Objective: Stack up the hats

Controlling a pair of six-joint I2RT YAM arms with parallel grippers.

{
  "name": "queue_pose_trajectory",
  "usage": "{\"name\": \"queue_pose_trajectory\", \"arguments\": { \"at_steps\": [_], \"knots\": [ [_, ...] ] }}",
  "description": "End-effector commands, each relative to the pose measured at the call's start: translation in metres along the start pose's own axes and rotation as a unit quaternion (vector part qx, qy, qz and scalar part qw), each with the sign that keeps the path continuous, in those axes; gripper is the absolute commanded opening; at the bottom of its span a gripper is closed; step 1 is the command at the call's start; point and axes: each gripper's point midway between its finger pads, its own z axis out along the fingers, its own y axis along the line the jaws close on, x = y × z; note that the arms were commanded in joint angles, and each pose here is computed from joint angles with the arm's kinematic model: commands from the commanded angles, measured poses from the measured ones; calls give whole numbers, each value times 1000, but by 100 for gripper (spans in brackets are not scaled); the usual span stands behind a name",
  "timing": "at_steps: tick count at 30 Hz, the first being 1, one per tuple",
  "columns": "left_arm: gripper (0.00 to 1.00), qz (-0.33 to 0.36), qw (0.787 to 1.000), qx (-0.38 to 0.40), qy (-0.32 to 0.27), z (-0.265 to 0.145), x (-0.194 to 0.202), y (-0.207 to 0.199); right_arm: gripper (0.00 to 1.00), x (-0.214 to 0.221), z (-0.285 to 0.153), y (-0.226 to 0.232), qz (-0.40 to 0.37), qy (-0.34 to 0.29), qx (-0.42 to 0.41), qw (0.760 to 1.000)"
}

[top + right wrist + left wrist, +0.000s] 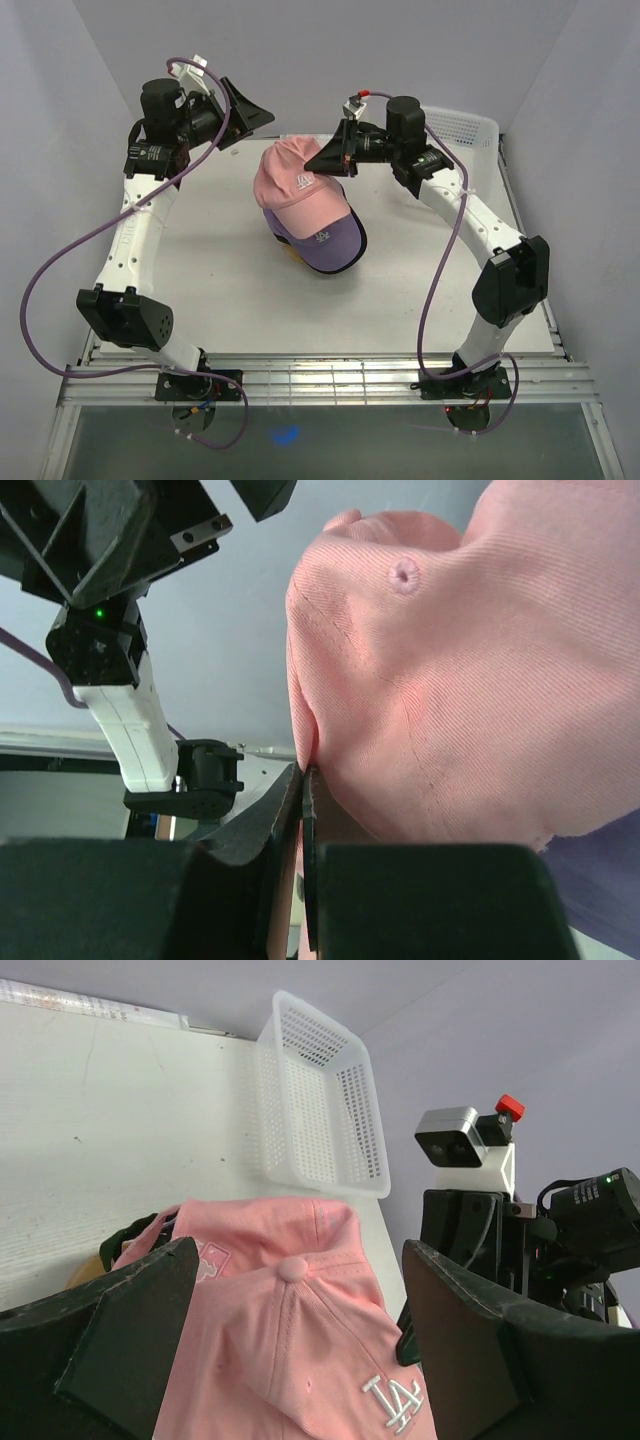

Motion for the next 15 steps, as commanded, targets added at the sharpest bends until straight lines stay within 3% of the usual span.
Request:
{"name": "queue_pose_trajectory", "arguments": {
  "at_steps": [1,15],
  "knots": [
    [93,12,1000,5,4,-5,2,0,8,17,-11,22,-60,19,-35,997],
    [90,-6,999,-12,47,10,35,32,11,44,-21,-62,-60,17,80,995]
  ]
}}
